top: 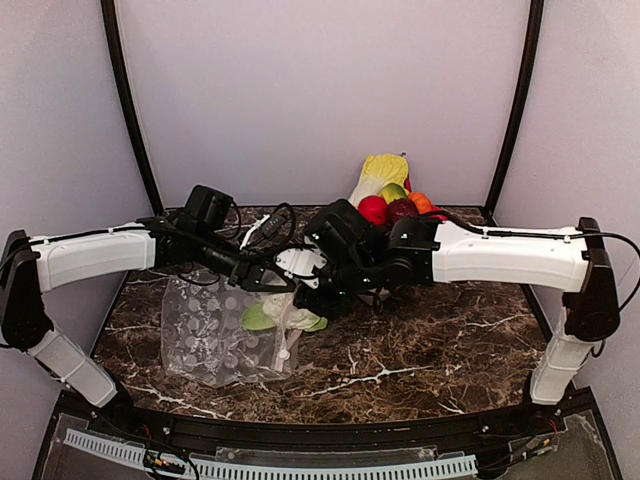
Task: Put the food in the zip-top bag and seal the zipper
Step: Place the fake vegetable in the zipper food storage bag.
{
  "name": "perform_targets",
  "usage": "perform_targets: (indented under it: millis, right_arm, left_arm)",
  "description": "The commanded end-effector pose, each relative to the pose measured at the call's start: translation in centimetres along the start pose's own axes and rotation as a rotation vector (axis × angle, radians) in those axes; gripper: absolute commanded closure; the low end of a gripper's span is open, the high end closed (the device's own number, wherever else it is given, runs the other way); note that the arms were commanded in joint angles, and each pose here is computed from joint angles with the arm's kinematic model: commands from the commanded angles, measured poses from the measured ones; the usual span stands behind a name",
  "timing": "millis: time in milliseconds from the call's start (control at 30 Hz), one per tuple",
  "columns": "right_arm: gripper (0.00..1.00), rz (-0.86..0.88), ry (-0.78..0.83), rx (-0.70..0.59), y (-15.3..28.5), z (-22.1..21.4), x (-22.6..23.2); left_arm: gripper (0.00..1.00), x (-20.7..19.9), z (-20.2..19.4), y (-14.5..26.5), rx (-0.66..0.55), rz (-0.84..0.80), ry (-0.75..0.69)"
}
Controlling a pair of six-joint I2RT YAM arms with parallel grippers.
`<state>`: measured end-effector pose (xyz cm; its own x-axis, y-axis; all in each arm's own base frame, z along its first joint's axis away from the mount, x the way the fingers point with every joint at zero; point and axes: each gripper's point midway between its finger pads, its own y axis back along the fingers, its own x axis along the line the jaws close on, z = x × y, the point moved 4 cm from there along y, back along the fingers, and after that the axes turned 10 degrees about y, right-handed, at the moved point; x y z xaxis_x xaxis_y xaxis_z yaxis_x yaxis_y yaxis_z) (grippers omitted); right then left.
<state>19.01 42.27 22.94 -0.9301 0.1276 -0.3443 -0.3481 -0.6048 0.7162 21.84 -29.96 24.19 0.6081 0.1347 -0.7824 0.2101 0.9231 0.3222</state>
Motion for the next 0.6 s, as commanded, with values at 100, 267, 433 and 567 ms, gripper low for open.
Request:
perform_targets:
  millis: [100,267,433,567]
  right_arm:
    - [0.58,-0.054,-0.125,-0.093,0.4,1.7,-2.0]
    - [0.35,-0.041,-0.146,-0.082,0.6,1.2,-1.9]
    - [0.22,-0.038,-0.154,-0.060,1.3,1.0,-2.0]
    - [0.12,-0.041,-0.193,-0.059,2.4,0.6,-2.2]
  left_arm:
    - [0.99,1.2,-0.9,-1.0,0.031,0.009,0.058]
    - [0.99,1.4,-0.7,-1.1,0.022,0.003,0.074]
    - [0.99,2.1,-0.2,-0.5,-0.010,0.043,0.095]
    - [0.99,2.4,0.4,0.4,-0.049,0.038,0.100]
